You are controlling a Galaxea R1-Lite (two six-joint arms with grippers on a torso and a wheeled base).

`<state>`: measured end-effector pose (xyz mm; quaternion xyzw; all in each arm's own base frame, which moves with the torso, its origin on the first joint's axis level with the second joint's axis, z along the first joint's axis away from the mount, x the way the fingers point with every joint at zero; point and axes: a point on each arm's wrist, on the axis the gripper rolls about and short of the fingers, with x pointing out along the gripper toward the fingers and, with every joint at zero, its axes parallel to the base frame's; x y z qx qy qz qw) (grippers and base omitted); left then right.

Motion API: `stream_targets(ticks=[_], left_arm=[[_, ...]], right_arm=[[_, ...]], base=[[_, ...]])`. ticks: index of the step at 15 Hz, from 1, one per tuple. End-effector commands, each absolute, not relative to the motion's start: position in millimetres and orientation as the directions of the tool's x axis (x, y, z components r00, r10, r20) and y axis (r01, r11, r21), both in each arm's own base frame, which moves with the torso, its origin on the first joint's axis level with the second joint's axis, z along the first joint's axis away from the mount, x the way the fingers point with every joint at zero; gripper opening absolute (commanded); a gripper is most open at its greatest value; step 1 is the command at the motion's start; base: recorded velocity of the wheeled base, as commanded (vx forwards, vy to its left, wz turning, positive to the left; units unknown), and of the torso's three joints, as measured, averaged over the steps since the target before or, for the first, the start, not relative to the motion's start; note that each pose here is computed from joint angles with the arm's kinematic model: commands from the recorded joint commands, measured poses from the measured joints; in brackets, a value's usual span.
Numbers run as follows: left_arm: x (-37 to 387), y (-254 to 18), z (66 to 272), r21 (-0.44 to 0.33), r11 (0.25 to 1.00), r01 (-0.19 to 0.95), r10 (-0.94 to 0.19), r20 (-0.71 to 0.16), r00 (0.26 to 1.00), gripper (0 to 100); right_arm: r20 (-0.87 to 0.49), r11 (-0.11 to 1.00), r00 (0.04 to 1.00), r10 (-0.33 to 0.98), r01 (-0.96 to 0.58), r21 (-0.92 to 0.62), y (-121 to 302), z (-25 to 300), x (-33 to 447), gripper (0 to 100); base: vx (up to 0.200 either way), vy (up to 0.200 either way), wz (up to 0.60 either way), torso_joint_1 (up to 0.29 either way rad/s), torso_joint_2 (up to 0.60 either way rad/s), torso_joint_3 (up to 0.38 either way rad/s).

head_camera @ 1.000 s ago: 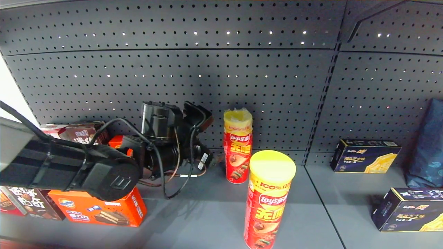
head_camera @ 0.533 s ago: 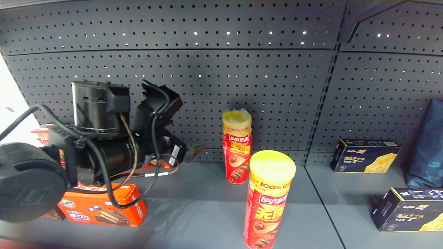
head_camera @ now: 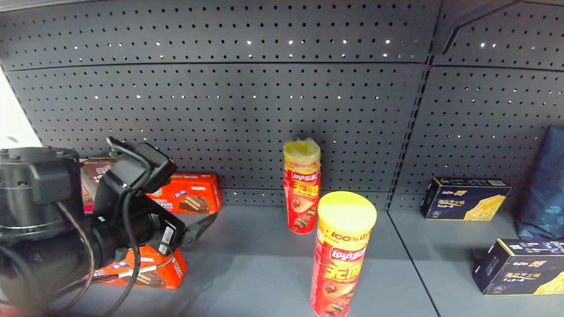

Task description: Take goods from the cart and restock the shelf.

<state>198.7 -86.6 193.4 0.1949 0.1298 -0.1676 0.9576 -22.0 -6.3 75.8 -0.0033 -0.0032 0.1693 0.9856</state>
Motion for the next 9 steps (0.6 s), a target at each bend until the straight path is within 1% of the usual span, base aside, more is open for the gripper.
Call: stream_targets(ticks=[1, 3, 4, 5, 6, 7, 8, 9], left_arm=[[188.3, -81.1, 190.5, 0.335, 0.876, 0.347, -0.247, -0.307, 0.919, 100], [184.2, -79.4, 189.6, 0.338, 0.876, 0.344, -0.244, -0.305, 0.92, 100], [182.0, -78.0, 190.3, 0.341, 0.882, 0.326, -0.227, -0.3, 0.927, 100], [180.7, -77.8, 192.5, 0.342, 0.882, 0.325, -0.229, -0.292, 0.929, 100], [181.2, -78.3, 194.4, 0.343, 0.882, 0.324, -0.232, -0.284, 0.93, 100], [183.4, -79.3, 197.8, 0.344, 0.883, 0.319, -0.231, -0.273, 0.934, 100], [184.9, -80.7, 204.1, 0.344, 0.885, 0.315, -0.237, -0.252, 0.938, 100], [186.0, -81.5, 208.4, 0.345, 0.885, 0.312, -0.24, -0.238, 0.941, 100]], right_arm=[[0.005, 0.943, 0.943, 0.334, -0.334, -0.008, -6.2, 76.0, -22.0, 100], [0.003, 0.934, 0.934, 0.357, -0.357, -0.011, -6.9, 75.8, -21.8, 100], [0.101, 0.965, 0.966, 0.239, -0.247, 0.088, -9.6, 98.0, -27.5, 100], [0.168, 0.919, 0.964, 0.205, -0.249, 0.305, -16.2, 176.5, -34.1, 100], [0.086, 0.937, 0.965, 0.246, -0.26, 0.232, -15.3, 188.8, -28.9, 100], [0.052, 0.954, 0.956, 0.288, -0.291, 0.065, -14.5, 189.8, -30.0, 100], [-0.006, 0.941, 0.942, 0.337, -0.337, 0.02, -11.6, 188.3, -27.0, 100], [-0.064, 0.909, 0.907, 0.416, -0.415, 0.021, -5.3, 191.6, -16.1, 100]], base=[[0.0, 0.0, 0.0, 0.0, 0.0, 0.0], [0.0, 0.0, 0.0, 0.0, 0.0, 0.0], [0.0, 0.0, 0.0, 0.0, 0.0, 0.0], [0.0, 0.0, 0.0, 0.0, 0.0, 0.0], [0.0, 0.0, 0.0, 0.0, 0.0, 0.0], [0.0, 0.0, 0.0, 0.0, 0.0, 0.0], [0.0, 0.0, 0.0, 0.0, 0.0, 0.0], [0.0, 0.0, 0.0, 0.0, 0.0, 0.0]])
